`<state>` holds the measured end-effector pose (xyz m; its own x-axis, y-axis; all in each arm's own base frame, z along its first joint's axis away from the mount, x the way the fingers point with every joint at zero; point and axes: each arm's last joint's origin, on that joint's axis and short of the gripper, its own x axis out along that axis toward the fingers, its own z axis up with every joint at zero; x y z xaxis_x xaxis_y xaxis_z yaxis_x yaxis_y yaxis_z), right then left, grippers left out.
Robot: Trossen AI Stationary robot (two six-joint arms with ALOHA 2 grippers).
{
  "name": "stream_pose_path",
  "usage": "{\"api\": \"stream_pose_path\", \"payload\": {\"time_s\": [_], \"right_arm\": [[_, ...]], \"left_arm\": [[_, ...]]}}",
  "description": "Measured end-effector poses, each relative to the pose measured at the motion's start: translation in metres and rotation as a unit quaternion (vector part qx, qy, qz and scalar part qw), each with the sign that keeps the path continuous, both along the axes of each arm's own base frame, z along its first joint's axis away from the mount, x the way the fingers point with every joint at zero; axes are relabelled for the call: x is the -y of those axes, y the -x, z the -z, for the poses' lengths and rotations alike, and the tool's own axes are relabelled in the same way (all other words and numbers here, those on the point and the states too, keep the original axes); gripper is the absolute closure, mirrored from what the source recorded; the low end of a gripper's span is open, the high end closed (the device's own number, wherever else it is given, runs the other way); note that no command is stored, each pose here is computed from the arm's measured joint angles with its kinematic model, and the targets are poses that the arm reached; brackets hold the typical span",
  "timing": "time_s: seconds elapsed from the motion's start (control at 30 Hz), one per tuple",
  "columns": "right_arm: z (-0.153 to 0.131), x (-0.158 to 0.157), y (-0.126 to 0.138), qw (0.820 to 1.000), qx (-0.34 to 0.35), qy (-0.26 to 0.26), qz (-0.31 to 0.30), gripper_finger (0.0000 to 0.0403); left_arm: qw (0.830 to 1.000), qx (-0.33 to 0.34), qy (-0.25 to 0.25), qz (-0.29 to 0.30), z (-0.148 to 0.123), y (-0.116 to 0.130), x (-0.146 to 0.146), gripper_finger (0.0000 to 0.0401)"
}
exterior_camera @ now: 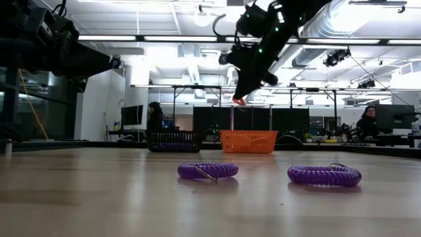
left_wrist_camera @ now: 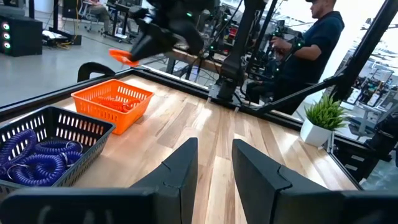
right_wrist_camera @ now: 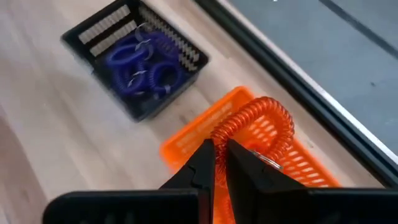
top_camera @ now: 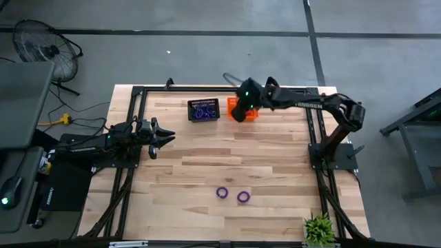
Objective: Sort spring keychains
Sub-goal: Put the orange spring keychain into the orange bin, then put the left purple spring keychain into the black bin
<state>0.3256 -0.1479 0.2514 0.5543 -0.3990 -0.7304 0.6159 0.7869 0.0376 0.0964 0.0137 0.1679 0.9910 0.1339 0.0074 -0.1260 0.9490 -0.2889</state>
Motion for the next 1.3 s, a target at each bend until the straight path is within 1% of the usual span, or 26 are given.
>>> {"api": "stream_pose_path", "payload": {"time_s": [0.13, 0.3, 0.53, 0.73, 0.83, 0.93, 1.03, 1.17, 1.3], "right_arm": [[-0.001, 0.019, 0.008, 0.999, 0.018, -0.022, 0.016, 0.0380], [-0.001, 0.027, 0.013, 0.999, 0.021, -0.025, 0.026, 0.0371], [-0.001, 0.029, 0.013, 0.999, 0.016, -0.010, 0.048, 0.0336], [-0.001, 0.029, 0.014, 0.998, 0.021, -0.016, 0.064, 0.0302], [-0.001, 0.028, 0.013, 0.998, 0.023, -0.023, 0.059, 0.0285], [-0.002, 0.026, 0.011, 0.998, 0.041, -0.048, 0.023, 0.0274], [-0.004, 0.020, 0.006, 0.993, 0.069, -0.081, -0.041, 0.0270], [-0.005, -0.002, -0.005, 0.981, 0.086, -0.115, -0.132, 0.0272], [-0.005, -0.032, -0.016, 0.970, 0.084, -0.124, -0.193, 0.0273]], "left_arm": [[1.000, 0.000, 0.000, 0.000, 0.000, 0.000, 0.000, 0.0302], [1.000, 0.000, 0.000, 0.000, 0.000, 0.000, 0.000, 0.0302], [1.000, 0.000, 0.000, 0.000, 0.000, 0.000, 0.000, 0.0302], [1.000, 0.000, 0.000, 0.000, 0.000, 0.000, 0.000, 0.0302], [1.000, 0.000, 0.000, 0.000, 0.000, 0.000, 0.000, 0.0302], [1.000, 0.000, 0.000, 0.000, 0.000, 0.000, 0.000, 0.0302], [1.000, 0.000, 0.000, 0.000, 0.000, 0.000, 0.000, 0.0302], [1.000, 0.000, 0.000, 0.000, 0.000, 0.000, 0.000, 0.0302], [1.000, 0.000, 0.000, 0.000, 0.000, 0.000, 0.000, 0.0302]]}}
